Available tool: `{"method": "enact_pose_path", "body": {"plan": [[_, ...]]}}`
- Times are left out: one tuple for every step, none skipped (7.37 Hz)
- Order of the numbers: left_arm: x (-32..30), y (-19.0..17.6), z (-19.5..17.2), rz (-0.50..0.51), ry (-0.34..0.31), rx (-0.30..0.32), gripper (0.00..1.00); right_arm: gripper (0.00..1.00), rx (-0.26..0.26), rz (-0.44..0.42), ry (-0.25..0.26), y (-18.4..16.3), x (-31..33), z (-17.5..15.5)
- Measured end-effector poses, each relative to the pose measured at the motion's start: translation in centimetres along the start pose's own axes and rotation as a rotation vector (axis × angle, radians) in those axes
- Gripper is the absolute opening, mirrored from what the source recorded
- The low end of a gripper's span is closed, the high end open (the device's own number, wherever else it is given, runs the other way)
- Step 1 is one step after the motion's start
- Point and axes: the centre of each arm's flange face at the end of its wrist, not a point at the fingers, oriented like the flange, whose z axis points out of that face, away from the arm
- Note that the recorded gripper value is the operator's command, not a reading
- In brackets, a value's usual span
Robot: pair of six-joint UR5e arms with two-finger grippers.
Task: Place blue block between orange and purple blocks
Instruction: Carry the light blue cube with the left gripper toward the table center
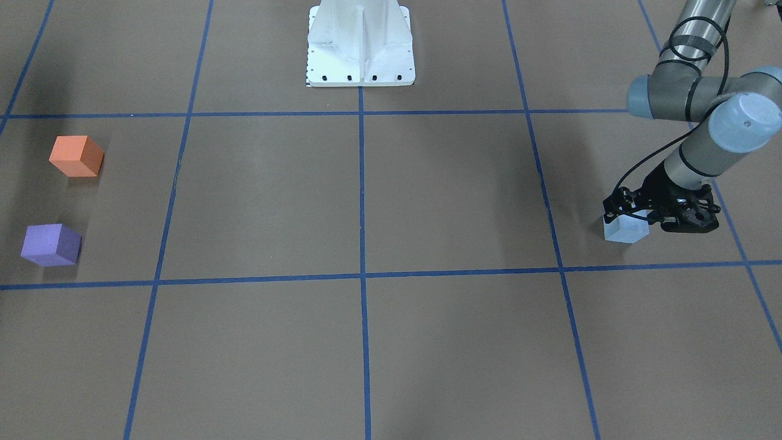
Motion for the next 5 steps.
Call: {"method": "enact_pose_path", "body": {"plan": [[0.9,0.5,0.9,0.024,-0.006,-0.009,0.93,1.00,-0.001,0.001,0.000,0.0,0.0,0.0],[1.8,1.0,1.9,0.073,-0.023,-0.007,0.94,1.00,-0.002,0.002,0.001,0.1,0.1,0.1],[2.4,1.4,2.6,0.148,-0.044,0.000,0.85,1.00,-0.004,0.003,0.001,0.1,0.2,0.2],[2.5,1.5,2.9,0.205,-0.055,0.002,0.44,1.00,-0.005,0.003,0.001,0.1,0.2,0.2],[2.7,1.6,2.9,0.230,-0.058,-0.001,0.08,1.00,-0.005,0.004,0.001,0.1,0.2,0.2]]}}
